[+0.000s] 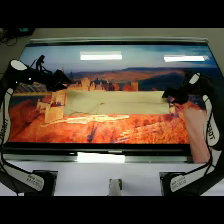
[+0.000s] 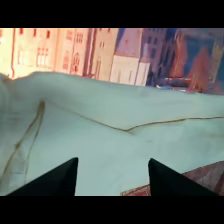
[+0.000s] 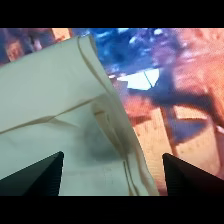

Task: Fold the shirts.

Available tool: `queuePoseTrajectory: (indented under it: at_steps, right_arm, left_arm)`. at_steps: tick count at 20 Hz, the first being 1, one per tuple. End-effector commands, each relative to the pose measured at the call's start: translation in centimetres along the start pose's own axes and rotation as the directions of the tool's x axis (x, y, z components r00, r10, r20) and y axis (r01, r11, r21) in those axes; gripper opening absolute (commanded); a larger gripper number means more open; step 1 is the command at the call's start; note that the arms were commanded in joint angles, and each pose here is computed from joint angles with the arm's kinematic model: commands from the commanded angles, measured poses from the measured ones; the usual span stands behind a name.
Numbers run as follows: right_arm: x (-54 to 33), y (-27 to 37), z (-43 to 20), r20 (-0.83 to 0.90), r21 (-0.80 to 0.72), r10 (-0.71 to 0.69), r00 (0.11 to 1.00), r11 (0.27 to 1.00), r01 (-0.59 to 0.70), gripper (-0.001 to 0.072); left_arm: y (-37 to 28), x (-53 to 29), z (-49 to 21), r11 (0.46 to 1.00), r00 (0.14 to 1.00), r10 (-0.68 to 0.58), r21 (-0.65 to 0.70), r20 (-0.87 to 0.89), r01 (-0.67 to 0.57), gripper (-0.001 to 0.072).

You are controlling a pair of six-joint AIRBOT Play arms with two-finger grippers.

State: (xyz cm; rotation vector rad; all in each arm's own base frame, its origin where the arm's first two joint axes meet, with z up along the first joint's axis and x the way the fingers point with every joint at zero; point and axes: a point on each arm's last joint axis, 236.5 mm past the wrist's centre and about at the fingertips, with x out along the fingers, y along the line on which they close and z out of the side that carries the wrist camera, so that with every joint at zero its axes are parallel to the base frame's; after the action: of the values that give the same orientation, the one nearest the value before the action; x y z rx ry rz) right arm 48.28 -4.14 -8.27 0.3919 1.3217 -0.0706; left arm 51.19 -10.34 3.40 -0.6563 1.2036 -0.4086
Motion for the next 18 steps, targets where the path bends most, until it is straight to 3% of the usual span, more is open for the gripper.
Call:
queuePoseTrajectory:
  at_steps: [1,7,8,9,10,11,12,18]
  right_arm:
    - [1.5,0.9,-1.2,-0.060,0.034,0.048,0.997,0.998,-0.046,0.0663]
    - [2.4,1.9,-1.9,-0.089,0.076,0.101,0.991,0.993,-0.095,0.0637]
    - [2.4,1.9,-1.9,-0.090,0.085,0.102,0.991,0.992,-0.094,0.0460]
    - [2.4,2.0,-1.9,-0.093,0.088,0.105,0.990,0.991,-0.096,0.0195]
    - [2.2,2.3,-2.0,-0.096,0.098,0.116,0.989,0.989,-0.106,0.0028]
    - [1.8,2.8,-1.9,-0.091,0.093,0.134,0.987,0.988,-0.125,0.0025]
    - [0.9,3.4,-1.5,-0.070,0.073,0.152,0.986,0.986,-0.147,0.0025]
    - [-10.1,8.5,0.0,0.090,-0.032,0.283,0.955,0.959,-0.281,0.0025]
  left_arm:
    - [-3.7,-0.2,-0.4,0.995,1.000,-0.023,0.098,0.004,0.022,0.0532]
    - [-7.9,2.8,-2.3,0.983,0.999,-0.049,0.175,-0.024,0.053,0.0521]
    - [-8.6,3.2,-2.6,0.981,0.998,-0.053,0.187,-0.026,0.057,0.0490]
    - [-9.2,3.6,-3.0,0.978,0.998,-0.057,0.197,-0.033,0.062,0.0431]
    - [-9.8,4.2,-3.6,0.976,0.997,-0.059,0.208,-0.047,0.068,0.0285]
    - [-10.4,4.9,-4.3,0.973,0.996,-0.062,0.219,-0.066,0.075,0.0091]
    - [-11.1,5.7,-5.1,0.970,0.994,-0.064,0.231,-0.084,0.082,0.0034]
    - [-16.6,15.6,-13.1,0.971,0.966,-0.116,0.177,-0.231,0.159,0.0034]
